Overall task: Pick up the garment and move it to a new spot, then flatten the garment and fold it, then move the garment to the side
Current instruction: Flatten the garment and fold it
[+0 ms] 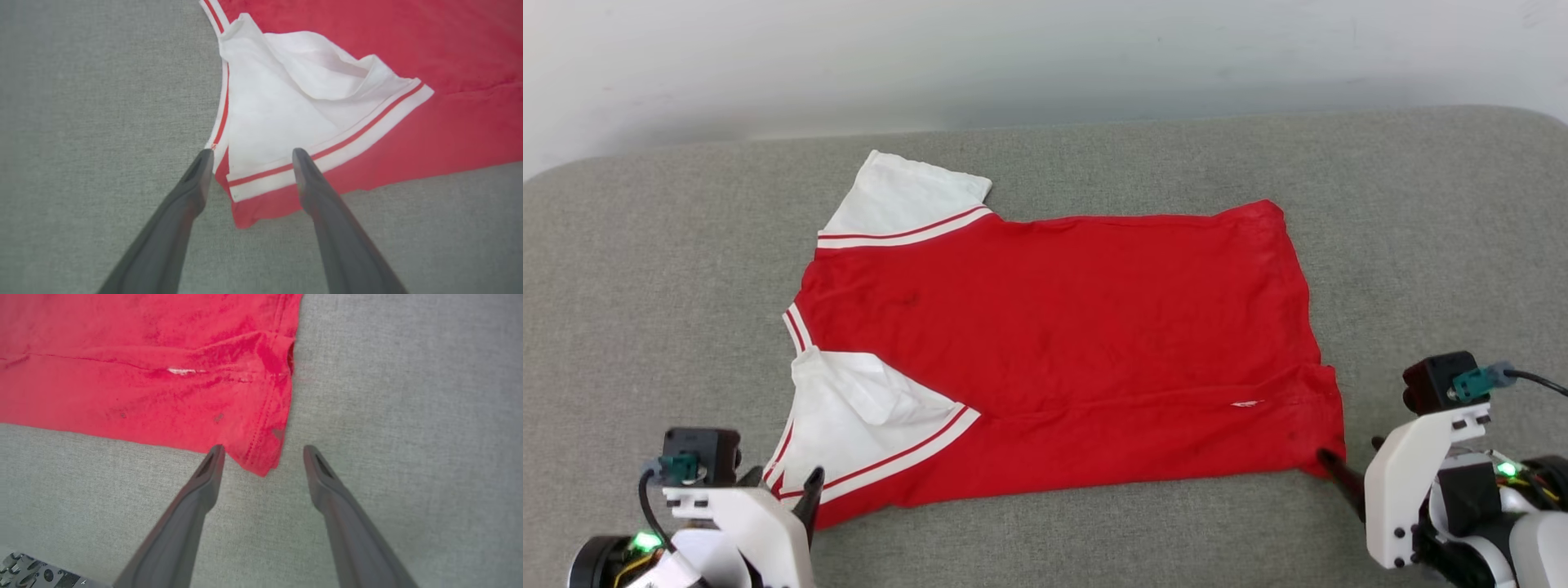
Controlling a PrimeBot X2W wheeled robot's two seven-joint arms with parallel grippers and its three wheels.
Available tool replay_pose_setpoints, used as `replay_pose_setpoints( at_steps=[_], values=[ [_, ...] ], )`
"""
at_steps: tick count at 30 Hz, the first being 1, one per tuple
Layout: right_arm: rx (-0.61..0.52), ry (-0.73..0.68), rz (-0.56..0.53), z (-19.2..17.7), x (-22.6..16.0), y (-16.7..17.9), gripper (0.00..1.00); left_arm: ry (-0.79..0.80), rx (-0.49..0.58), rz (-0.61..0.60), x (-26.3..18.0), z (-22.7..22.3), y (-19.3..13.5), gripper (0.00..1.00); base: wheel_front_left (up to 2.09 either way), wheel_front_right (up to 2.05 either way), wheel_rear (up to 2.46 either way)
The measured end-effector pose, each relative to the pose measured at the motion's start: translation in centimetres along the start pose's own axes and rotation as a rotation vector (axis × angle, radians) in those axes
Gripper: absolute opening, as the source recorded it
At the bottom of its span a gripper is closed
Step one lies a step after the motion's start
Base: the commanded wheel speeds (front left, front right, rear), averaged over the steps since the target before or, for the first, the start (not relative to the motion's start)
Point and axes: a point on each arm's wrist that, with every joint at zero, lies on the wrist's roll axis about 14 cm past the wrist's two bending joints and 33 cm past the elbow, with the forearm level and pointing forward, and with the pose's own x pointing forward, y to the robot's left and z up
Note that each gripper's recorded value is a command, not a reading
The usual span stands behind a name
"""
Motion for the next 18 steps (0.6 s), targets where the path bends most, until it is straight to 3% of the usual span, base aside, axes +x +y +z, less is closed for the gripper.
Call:
replay_pose_setpoints(
  at_steps=[18],
  values=[
    [0.109, 0.045, -0.005, -1.2, -0.5, 0.9, 1.00, 0.234, -0.056, 0.065, 0.6, -6.0, 0.9, 1.00, 0.00, 0.00, 0.00]
  ],
)
